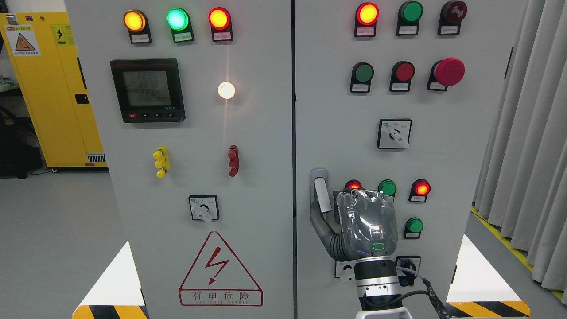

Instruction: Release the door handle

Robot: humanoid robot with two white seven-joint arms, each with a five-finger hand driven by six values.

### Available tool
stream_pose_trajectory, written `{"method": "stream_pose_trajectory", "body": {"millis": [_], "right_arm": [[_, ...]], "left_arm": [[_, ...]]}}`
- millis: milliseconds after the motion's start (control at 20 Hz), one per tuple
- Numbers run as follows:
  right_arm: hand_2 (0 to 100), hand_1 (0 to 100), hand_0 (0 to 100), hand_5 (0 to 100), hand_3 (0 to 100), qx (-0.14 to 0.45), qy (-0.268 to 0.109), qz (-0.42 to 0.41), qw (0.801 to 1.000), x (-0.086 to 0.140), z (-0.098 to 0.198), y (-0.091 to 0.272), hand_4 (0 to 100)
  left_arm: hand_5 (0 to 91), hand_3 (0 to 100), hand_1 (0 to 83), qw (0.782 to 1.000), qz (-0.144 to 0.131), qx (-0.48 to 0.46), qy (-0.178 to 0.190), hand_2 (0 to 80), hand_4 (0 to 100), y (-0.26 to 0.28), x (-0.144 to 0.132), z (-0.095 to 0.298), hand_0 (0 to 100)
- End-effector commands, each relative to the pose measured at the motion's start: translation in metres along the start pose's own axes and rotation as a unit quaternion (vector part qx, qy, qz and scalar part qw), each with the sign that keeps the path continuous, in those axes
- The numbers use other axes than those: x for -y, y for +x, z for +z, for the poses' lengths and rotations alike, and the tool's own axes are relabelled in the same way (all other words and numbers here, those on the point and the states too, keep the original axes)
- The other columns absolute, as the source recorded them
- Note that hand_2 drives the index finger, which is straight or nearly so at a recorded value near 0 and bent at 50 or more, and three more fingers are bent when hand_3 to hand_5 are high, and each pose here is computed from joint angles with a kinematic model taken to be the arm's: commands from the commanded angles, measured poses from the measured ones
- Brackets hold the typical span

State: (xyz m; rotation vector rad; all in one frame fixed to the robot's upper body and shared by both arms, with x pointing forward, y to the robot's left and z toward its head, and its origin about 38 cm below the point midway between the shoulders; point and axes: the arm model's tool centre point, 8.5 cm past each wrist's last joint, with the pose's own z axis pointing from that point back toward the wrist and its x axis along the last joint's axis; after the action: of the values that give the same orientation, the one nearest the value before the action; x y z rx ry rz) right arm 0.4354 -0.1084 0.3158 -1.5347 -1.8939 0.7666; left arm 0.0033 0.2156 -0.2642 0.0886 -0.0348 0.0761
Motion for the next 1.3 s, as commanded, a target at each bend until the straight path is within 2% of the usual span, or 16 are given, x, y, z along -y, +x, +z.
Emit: {"method": "stream_pose_trajectory", "body": {"millis": [0, 850, 1250], "right_arm": [[93, 36, 64, 100, 100, -0.002, -0.003, -0.001, 1.000, 0.0011, 0.0000, -0.0001, 100], [93, 39, 47, 100, 100, -0.009, -0.006, -0.001, 1.000, 0.0039, 0.0036, -0.0054, 100], [93, 39, 44, 100, 100, -0.010, -0.007, -0.001, 1.000, 0.0041, 0.0034, -0.0065, 100]], "left_arm": [[0.0, 0, 55.6, 1.000, 0.001, -0.004, -0.001, 0.0, 0, -0.0087, 0.0005, 0.0001, 12], [0.0, 0, 55.6, 1.000, 0.001, -0.003, 0.000, 0.0, 0, -0.0086, -0.0005, 0.0000, 12], [0.0, 0, 55.6, 1.000, 0.001, -0.004, -0.001, 0.0, 0, -0.0087, 0.0005, 0.0001, 12]]}}
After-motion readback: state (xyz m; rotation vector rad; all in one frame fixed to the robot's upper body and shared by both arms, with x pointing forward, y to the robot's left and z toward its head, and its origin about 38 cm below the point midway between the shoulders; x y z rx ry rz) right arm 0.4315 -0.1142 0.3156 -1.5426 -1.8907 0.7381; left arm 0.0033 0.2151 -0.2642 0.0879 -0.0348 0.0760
